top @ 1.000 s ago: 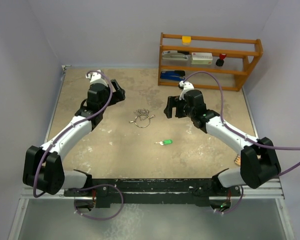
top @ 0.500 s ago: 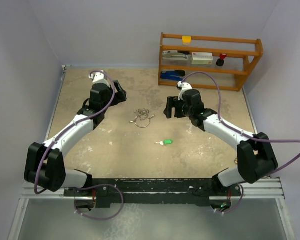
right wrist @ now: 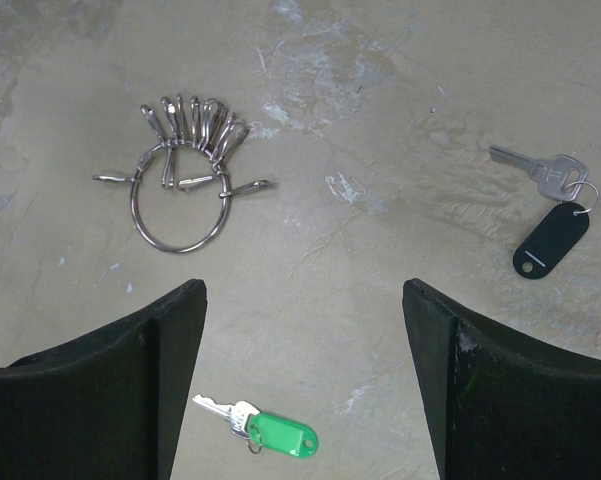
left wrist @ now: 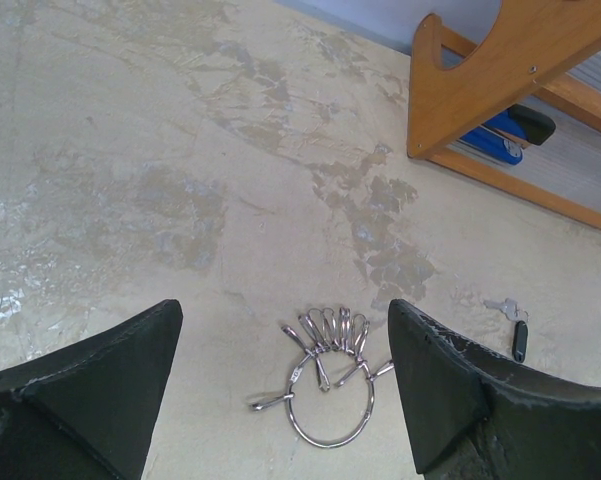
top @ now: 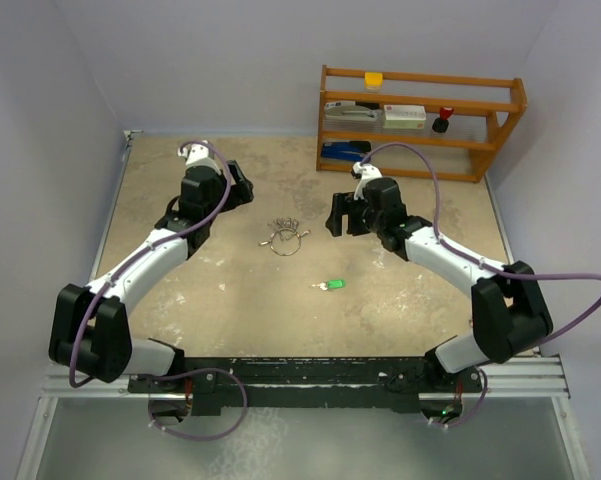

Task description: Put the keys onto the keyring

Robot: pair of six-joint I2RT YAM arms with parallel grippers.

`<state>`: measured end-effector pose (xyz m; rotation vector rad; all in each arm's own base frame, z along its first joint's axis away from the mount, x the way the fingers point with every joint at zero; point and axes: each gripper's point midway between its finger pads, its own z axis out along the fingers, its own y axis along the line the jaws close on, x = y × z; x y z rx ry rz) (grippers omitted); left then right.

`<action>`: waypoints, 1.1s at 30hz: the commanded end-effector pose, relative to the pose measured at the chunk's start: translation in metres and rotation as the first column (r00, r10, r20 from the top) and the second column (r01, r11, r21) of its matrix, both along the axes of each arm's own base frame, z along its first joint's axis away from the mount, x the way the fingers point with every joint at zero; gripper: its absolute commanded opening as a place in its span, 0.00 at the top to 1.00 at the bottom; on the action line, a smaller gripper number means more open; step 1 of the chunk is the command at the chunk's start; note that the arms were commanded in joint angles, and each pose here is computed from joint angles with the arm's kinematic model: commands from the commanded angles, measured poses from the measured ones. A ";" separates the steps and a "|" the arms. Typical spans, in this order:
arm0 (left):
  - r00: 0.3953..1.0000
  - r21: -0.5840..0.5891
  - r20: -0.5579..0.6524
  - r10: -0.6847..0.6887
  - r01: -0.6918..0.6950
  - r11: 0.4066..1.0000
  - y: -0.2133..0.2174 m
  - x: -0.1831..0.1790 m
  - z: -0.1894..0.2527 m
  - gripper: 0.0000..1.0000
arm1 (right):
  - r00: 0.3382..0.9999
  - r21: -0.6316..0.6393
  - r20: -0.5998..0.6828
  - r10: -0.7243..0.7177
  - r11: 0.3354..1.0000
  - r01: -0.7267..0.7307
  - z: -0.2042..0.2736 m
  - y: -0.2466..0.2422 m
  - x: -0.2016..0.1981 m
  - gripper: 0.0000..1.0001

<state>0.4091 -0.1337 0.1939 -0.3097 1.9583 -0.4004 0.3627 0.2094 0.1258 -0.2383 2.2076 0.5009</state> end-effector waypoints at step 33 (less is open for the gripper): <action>0.998 0.043 0.059 -0.014 0.012 0.999 -0.007 0.013 0.020 0.21 | 0.942 -0.090 0.033 0.334 0.940 -0.330 -0.021 0.065 0.044 0.44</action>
